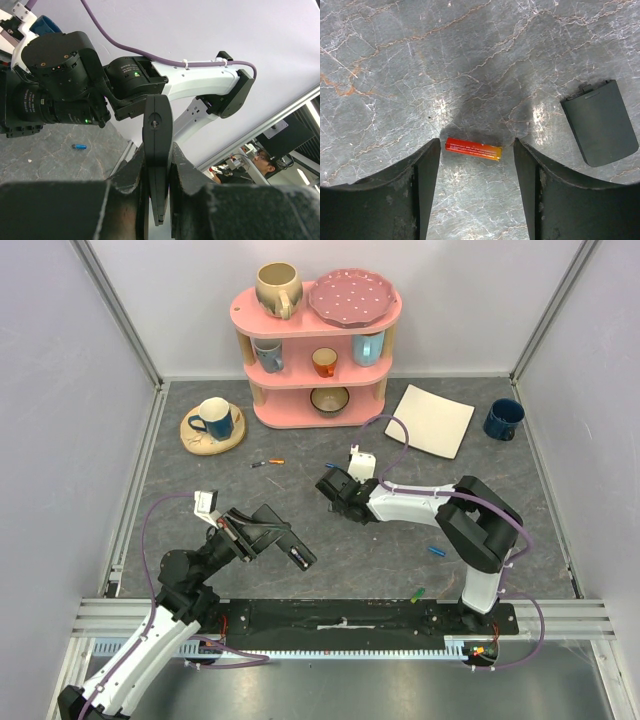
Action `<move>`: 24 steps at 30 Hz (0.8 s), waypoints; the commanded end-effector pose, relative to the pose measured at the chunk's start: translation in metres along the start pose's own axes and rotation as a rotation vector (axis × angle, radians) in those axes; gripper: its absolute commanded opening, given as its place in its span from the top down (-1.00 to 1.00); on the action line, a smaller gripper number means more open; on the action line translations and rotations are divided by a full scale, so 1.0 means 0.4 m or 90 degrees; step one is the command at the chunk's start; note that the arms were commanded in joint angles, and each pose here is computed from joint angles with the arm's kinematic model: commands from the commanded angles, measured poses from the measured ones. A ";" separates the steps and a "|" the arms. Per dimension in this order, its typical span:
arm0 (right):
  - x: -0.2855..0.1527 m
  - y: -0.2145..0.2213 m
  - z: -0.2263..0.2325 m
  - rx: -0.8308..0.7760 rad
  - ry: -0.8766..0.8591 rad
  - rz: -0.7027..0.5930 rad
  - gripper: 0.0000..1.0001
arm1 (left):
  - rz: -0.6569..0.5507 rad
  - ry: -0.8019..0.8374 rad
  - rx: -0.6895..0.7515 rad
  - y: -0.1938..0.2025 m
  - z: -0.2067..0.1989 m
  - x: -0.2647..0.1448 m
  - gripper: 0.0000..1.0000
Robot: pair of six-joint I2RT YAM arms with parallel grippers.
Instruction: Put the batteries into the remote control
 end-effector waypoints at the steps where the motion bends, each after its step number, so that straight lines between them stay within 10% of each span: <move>1: 0.002 0.004 0.022 0.019 0.002 -0.003 -0.33 | 0.013 -0.041 -0.026 0.038 0.074 -0.021 0.96; 24: 0.004 0.044 -0.001 -0.016 0.028 0.010 0.02 | 0.014 -0.033 -0.032 0.042 0.073 -0.025 0.96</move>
Point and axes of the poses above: each gripper's point midway between its finger pads, its own x axis out along the fingers, its own z axis along the line the jaws close on, y = z × x, the point moved 8 cm from there along -x, back along the fingers
